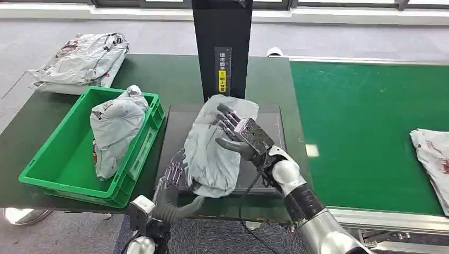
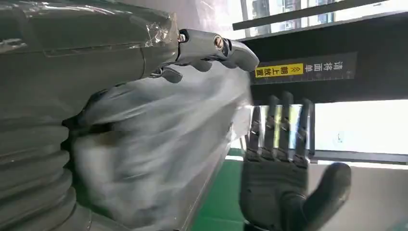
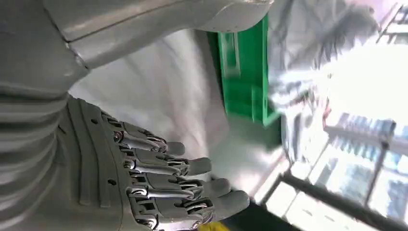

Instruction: Moved the parcel from conveyor to table for the left to box.

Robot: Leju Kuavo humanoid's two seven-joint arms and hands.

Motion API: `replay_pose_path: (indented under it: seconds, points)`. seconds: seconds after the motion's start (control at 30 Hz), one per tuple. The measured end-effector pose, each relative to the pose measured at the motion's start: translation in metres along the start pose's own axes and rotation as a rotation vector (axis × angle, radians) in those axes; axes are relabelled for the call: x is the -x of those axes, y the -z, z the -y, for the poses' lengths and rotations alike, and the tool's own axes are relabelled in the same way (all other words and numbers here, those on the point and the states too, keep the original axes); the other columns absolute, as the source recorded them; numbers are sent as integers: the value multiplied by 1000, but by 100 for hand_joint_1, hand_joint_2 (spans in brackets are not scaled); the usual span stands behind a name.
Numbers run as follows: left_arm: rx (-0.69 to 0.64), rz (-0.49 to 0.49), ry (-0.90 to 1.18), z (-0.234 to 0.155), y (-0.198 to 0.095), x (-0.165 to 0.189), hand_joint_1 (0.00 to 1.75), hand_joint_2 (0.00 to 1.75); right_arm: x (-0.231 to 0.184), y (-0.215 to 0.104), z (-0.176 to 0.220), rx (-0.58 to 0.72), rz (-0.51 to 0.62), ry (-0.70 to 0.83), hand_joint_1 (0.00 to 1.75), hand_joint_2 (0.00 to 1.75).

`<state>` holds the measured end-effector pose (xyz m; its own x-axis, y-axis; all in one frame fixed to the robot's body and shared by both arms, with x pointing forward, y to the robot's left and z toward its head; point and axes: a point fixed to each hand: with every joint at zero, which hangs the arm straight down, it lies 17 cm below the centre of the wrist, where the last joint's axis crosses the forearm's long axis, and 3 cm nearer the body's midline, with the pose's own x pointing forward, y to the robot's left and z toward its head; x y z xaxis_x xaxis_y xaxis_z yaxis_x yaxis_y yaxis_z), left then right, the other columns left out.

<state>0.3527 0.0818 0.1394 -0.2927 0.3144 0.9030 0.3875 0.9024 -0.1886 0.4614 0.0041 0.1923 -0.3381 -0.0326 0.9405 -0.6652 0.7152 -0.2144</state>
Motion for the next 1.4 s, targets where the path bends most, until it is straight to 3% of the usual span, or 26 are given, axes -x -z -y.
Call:
replay_pose_path:
  seconds: [0.27,0.4,0.53,0.73,0.9,1.0,1.23,1.4]
  points:
    - [-10,6,6,-2,-3,-5,0,175,-27,-9,8,29,75,-66,0,175]
    - [-37,-3,33,-8,-7,-5,0,175,-30,-24,19,125,77,-208,0,175]
    - [-64,-15,58,-18,-12,-6,0,175,-26,-57,34,239,29,-326,0,175]
    - [-60,-48,120,-14,-5,-2,0,175,10,-118,72,439,-154,-466,0,175]
    - [-89,-105,471,-28,7,10,0,175,-33,-150,68,535,20,-365,0,175]
    - [-4,-101,665,-12,25,12,0,175,-58,-158,69,583,90,-325,0,175]
    - [81,-60,762,15,47,10,0,175,-83,-167,72,635,141,-317,0,175]
    - [270,-70,923,54,70,36,0,175,-97,-172,69,653,178,-310,0,175]
